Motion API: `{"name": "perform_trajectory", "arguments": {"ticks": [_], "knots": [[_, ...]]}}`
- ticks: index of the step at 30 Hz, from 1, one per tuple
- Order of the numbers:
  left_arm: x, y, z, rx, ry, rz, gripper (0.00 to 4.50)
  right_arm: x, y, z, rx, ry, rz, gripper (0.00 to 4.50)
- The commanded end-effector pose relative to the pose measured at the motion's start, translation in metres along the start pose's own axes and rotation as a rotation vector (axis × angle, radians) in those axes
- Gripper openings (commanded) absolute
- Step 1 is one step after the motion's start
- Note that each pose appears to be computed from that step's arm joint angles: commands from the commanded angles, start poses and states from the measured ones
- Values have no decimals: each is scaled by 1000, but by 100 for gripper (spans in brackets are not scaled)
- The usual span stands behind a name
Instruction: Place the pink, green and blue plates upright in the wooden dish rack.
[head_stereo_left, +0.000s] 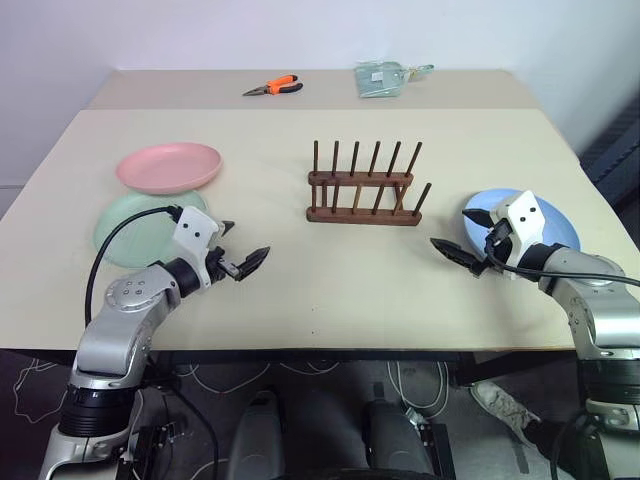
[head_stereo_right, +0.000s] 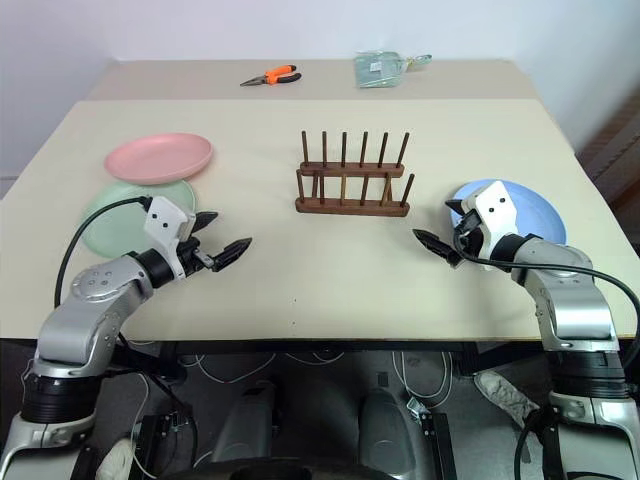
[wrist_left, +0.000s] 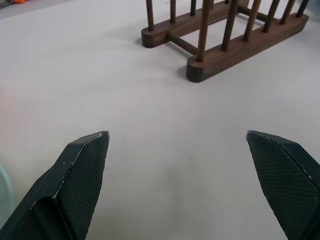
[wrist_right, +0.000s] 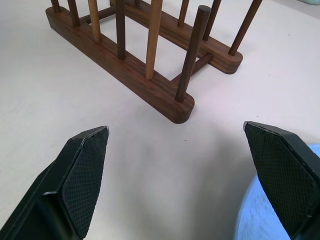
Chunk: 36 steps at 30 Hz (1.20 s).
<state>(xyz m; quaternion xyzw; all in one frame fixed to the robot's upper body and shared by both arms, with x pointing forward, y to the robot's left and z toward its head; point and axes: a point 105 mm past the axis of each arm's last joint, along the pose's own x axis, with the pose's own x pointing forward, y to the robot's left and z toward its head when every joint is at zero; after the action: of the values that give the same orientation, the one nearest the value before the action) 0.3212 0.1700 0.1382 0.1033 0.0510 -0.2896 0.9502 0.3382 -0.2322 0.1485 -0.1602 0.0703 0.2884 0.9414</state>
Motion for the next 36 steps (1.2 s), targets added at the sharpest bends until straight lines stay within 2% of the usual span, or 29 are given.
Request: {"name": "perform_trajectory", "arguments": {"ticks": [1,9,12,15,18,20,26,31,34,36], "knots": [[0,1,12,26,-36,16,450,7,0,15,-40,-49,1,443],[5,-10,15,38,-39,-12,450,11,10,13,-30,-44,18,443],[11,-18,19,39,-51,-46,450,6,28,6,32,-12,106,443],[24,-23,23,41,-49,-126,450,3,45,4,17,5,139,443],[51,-10,22,96,-32,-125,450,6,70,4,11,-8,163,443],[68,-5,21,69,-34,-148,450,8,83,7,11,-25,161,443],[118,-22,7,144,61,-393,450,11,114,24,41,-89,135,443],[143,-30,5,159,100,-413,450,8,121,24,56,-88,110,443],[148,-35,5,158,95,-426,450,4,120,22,57,-81,94,443],[151,-42,6,150,82,-445,401,1,117,18,58,-72,81,450]]}}
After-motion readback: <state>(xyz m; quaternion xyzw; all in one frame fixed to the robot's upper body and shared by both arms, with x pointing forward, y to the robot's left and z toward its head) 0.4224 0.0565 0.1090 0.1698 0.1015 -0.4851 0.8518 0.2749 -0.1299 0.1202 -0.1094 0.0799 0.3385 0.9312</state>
